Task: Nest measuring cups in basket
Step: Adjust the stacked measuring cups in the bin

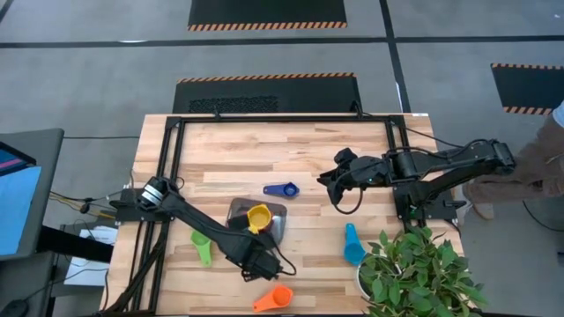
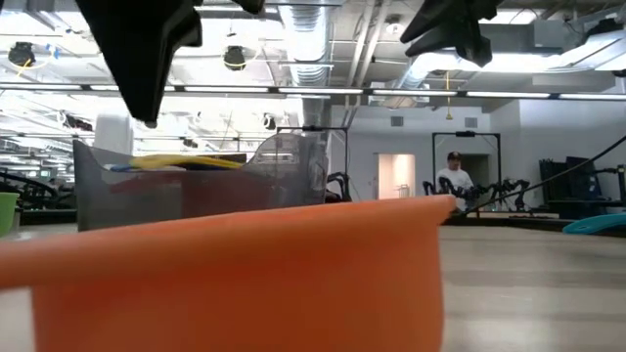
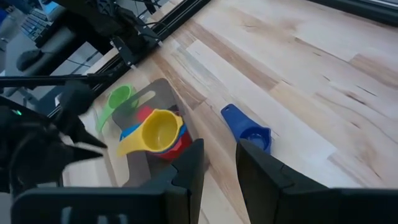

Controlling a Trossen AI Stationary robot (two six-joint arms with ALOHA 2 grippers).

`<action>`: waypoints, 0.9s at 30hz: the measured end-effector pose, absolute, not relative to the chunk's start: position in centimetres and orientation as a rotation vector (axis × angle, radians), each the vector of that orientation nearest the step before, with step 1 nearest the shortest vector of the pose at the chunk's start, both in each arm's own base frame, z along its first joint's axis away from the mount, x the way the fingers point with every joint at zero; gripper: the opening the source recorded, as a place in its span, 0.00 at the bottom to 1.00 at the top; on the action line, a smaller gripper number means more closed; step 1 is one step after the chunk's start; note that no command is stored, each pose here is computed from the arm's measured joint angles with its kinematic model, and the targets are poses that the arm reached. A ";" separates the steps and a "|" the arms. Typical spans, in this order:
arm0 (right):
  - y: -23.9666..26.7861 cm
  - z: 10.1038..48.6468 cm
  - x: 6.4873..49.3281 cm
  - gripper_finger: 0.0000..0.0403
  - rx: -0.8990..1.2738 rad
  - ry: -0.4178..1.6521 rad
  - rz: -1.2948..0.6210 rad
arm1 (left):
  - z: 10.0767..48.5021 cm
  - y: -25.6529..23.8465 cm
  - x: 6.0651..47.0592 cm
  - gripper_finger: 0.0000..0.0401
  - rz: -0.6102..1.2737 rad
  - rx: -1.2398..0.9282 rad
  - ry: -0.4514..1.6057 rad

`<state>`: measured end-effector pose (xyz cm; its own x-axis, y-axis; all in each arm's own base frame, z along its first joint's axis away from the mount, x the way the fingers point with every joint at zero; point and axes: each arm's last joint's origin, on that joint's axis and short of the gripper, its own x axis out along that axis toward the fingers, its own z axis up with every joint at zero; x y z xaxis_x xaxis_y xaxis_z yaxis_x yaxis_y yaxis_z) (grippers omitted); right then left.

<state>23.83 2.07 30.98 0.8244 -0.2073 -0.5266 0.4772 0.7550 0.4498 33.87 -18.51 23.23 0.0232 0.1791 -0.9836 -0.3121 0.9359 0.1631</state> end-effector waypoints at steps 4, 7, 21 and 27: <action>2.1 30.9 23.8 0.29 0.606 0.481 -0.392 | 24.7 -19.1 34.8 0.15 0.313 -0.138 1.411; 2.1 30.9 23.8 0.29 0.606 0.482 -0.393 | 25.0 -19.6 35.6 0.15 0.254 -0.150 1.327; 2.1 30.9 23.8 0.29 0.607 0.479 -0.391 | 21.4 -18.8 35.0 0.15 0.301 -0.082 1.384; 2.1 30.9 23.8 0.29 0.607 0.480 -0.392 | 21.1 -17.8 33.5 0.15 0.417 -0.030 1.516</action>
